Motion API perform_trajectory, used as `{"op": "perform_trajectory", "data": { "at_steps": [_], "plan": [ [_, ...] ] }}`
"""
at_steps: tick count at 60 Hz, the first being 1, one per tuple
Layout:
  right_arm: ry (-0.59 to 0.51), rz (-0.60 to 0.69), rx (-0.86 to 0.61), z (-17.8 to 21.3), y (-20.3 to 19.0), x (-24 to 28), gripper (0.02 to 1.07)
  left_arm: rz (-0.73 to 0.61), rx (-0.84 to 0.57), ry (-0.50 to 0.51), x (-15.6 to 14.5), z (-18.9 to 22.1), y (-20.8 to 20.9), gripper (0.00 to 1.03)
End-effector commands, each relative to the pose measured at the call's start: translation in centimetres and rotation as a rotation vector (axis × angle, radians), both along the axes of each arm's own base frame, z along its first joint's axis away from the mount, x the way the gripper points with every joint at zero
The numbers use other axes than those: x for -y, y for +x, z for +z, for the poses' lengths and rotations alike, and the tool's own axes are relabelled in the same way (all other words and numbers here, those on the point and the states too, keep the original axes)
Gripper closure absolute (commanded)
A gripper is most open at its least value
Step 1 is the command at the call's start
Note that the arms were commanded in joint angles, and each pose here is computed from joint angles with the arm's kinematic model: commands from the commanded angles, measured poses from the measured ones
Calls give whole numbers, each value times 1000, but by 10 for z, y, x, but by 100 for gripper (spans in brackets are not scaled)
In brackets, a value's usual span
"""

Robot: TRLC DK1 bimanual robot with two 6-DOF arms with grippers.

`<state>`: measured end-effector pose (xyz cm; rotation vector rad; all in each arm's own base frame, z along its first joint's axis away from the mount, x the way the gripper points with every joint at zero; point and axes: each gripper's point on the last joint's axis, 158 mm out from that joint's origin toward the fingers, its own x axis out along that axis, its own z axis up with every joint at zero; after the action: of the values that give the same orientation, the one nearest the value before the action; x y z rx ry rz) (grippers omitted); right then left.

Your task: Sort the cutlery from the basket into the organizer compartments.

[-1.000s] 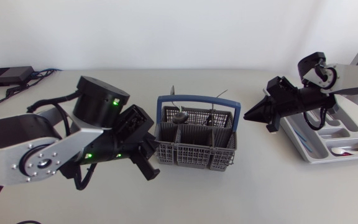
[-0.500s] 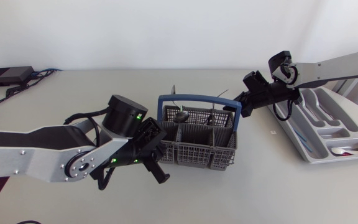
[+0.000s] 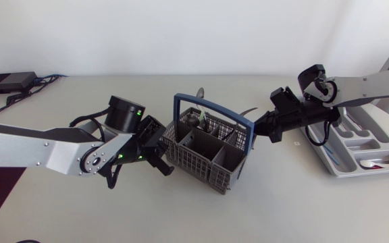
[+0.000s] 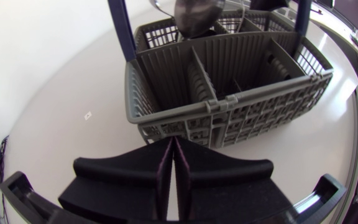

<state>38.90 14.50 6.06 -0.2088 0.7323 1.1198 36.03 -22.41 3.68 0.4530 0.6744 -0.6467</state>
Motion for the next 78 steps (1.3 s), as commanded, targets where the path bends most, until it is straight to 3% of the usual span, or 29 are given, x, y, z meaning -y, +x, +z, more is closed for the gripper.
{"op": "perform_trajectory", "data": {
  "at_steps": [1,20,26,32,41,45,58,64,78],
  "plan": [
    [9,34,-29,-2,-27,-7,101,1,34,-14,0,8,21,100],
    [1,95,-59,-5,-83,-24,101,19,34,-41,-2,9,55,100],
    [-23,60,-36,-2,-80,-16,101,16,51,-26,-9,13,58,100],
    [-31,13,-5,9,-74,-2,101,28,92,-25,-26,35,62,99],
    [-44,-13,27,17,-77,9,100,-45,150,-3,-36,76,52,89],
    [-50,3,31,20,-84,10,90,-126,209,40,-26,102,41,84],
    [-64,40,58,29,-97,9,89,-363,294,194,22,132,8,73],
    [-70,56,79,34,-106,6,79,-458,364,279,43,140,-2,67],
    [-84,90,100,36,-120,3,76,-534,356,339,60,149,4,57]
  ]
}}
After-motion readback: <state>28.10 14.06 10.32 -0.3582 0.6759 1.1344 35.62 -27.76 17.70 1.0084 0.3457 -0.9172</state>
